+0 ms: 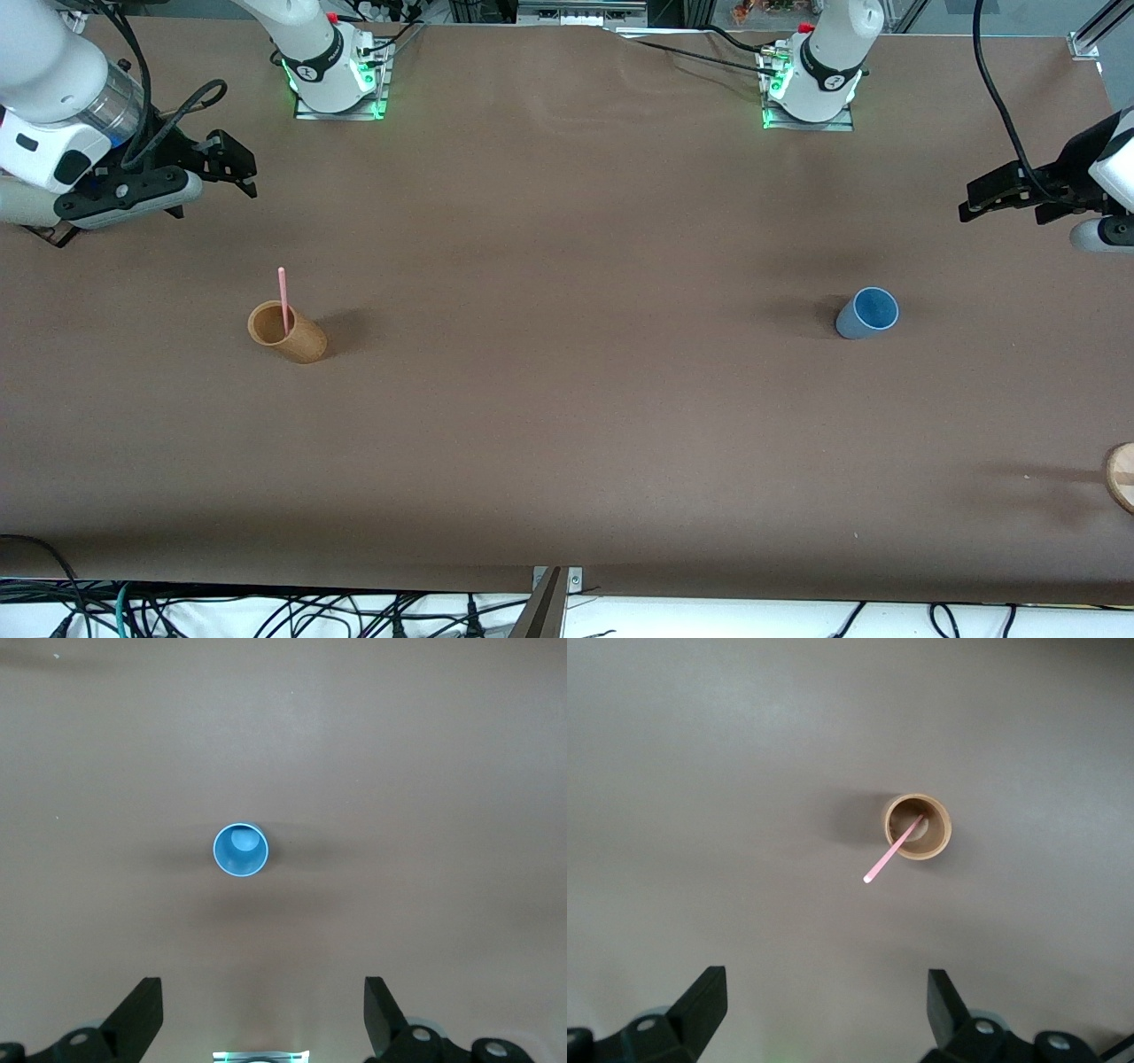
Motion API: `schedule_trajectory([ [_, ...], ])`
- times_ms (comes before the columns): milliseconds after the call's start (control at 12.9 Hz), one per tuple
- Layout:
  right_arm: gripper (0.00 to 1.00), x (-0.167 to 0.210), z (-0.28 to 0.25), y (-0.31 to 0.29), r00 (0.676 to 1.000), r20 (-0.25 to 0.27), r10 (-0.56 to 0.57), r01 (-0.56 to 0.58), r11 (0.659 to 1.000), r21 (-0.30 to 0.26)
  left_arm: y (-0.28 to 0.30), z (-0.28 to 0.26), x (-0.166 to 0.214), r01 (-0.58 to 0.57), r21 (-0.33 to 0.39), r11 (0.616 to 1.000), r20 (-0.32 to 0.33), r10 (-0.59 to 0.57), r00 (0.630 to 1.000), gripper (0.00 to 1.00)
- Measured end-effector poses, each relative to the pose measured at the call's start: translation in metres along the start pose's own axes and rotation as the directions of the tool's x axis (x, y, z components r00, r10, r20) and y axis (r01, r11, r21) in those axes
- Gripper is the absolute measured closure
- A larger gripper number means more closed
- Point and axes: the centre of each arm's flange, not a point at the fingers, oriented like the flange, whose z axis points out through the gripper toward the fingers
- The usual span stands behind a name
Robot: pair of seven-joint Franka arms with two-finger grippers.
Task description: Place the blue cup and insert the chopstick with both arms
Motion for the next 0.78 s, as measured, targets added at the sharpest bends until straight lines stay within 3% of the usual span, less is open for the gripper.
schedule_trajectory([
  [543, 0.00, 0.002, 0.001, 0.000, 1.000, -0.007, 0.000, 0.000, 1.000, -0.001, 0.000, 0.000, 0.001, 0.000, 0.000, 1.000, -0.004, 0.000, 1.000, 0.00],
  [776, 0.00, 0.008, 0.028, 0.002, 1.000, 0.010, 0.003, -0.003, 1.000, 0.000, 0.000, 0.000, 0.001, 0.000, 0.000, 1.000, -0.004, 0.000, 1.000, 0.00],
])
